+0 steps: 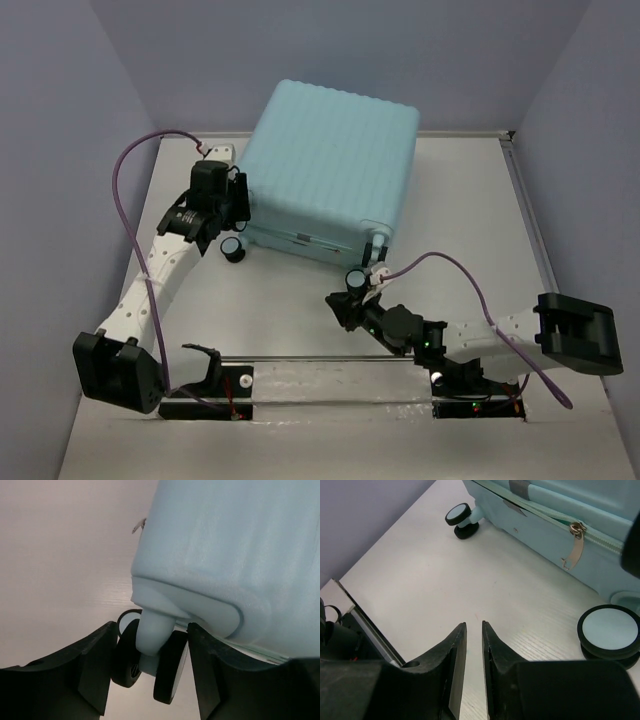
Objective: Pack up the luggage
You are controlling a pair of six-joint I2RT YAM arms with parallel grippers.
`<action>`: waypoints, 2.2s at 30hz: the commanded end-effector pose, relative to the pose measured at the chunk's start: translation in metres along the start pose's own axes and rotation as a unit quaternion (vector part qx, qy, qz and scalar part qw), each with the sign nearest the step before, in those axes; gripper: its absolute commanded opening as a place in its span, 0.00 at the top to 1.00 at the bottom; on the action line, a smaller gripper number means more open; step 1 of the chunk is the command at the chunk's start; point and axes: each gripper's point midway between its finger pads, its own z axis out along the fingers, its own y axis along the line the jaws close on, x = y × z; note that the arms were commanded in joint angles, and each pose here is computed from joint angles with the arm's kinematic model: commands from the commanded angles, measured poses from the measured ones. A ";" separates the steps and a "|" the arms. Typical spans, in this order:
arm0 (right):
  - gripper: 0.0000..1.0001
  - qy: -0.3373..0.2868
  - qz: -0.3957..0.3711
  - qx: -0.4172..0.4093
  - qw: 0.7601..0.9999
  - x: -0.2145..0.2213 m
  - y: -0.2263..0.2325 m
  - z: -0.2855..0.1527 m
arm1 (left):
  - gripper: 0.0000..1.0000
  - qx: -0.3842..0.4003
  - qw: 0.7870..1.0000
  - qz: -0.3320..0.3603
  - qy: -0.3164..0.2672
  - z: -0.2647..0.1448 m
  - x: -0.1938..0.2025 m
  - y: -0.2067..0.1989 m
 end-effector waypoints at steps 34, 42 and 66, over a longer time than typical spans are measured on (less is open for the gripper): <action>0.61 0.035 -0.004 0.138 0.990 -0.072 -0.093 0.002 | 0.94 0.233 0.972 -0.022 0.006 -0.031 0.048 -0.097; 0.49 0.045 -0.020 0.172 0.984 -0.073 -0.123 -0.010 | 0.94 0.360 0.932 -0.046 -0.004 -0.087 0.076 -0.147; 0.48 -0.109 -0.062 0.178 0.976 -0.104 -0.158 0.029 | 0.94 0.479 0.877 -0.033 0.001 -0.141 0.105 -0.157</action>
